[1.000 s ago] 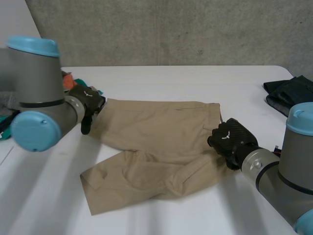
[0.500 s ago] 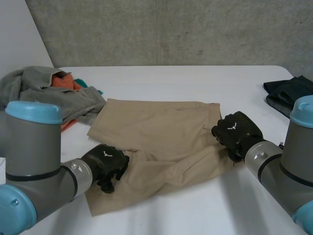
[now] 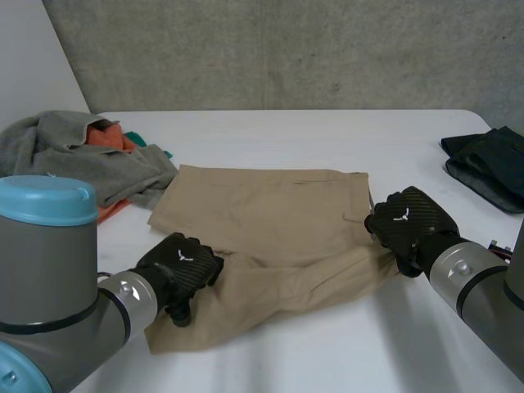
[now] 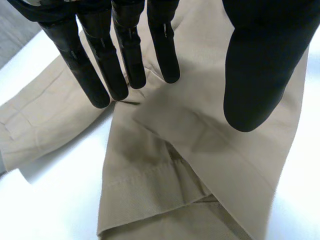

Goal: Fold the laundry.

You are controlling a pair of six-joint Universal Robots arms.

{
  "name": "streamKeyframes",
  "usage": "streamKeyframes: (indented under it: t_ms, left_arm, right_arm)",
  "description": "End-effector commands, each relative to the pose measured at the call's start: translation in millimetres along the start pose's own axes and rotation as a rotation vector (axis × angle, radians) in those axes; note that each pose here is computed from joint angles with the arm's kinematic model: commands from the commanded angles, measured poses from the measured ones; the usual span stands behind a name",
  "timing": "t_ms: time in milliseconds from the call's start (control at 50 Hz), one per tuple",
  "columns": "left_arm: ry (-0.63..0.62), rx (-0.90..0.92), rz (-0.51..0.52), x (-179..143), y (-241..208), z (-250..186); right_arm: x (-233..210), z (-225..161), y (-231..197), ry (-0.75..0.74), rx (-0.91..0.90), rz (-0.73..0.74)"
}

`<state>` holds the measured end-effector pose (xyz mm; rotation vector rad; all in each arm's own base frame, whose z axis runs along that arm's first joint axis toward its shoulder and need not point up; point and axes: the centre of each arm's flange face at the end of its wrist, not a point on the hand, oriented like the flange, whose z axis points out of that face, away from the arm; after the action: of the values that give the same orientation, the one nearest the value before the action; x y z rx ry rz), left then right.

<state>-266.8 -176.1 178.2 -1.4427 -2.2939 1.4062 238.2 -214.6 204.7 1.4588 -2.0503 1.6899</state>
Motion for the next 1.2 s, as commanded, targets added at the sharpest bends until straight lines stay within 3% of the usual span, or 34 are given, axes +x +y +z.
streamKeyframes:
  t_ms: [20, 240, 360, 440, 460, 540, 620, 680, 820, 920, 1100, 1200]
  left_arm:
    - [-0.002, 0.0, 0.025, 10, 0, -2]
    - [-0.018, -0.028, 0.066, 15, 15, 24]
    - [-0.017, -0.021, 0.064, 14, 5, -8]
    - [0.05, -0.047, 0.09, 24, 2, -42]
    - [0.115, -0.111, 0.111, 33, 9, -57]
    - [0.284, -0.227, 0.143, 49, 19, -79]
    - [0.316, -0.2, 0.146, 50, 13, -79]
    - [0.266, -0.17, 0.146, 41, 6, -70]
    - [-0.028, -0.058, 0.176, -3, -26, -33]
    - [-0.23, 0.151, 0.19, -43, -71, 5]
    - [-0.288, 0.232, 0.21, -69, -93, 78]
    - [-0.379, 0.226, 0.23, -88, -94, 129]
  right_arm:
    - [0, 3, 4, -0.003, -0.013, 0.008]
    - [1, 4, 9, -0.005, -0.035, 0.022]
    - [-7, -8, 15, -0.056, -0.082, -0.005]
    - [-24, -40, 29, -0.221, -0.192, -0.153]
    - [-32, -54, 39, -0.313, -0.241, -0.235]
    - [-35, -67, 49, -0.434, -0.237, -0.386]
    - [-30, -60, 41, -0.401, -0.175, -0.335]
    - [-23, -49, 37, -0.343, -0.154, -0.273]
    - [-4, -14, 21, -0.168, -0.063, -0.143]
    - [19, 16, 6, 0.027, -0.01, -0.077]
    - [24, 69, 4, 0.158, 0.067, -0.058]
    - [29, 111, 8, 0.256, 0.101, -0.062]
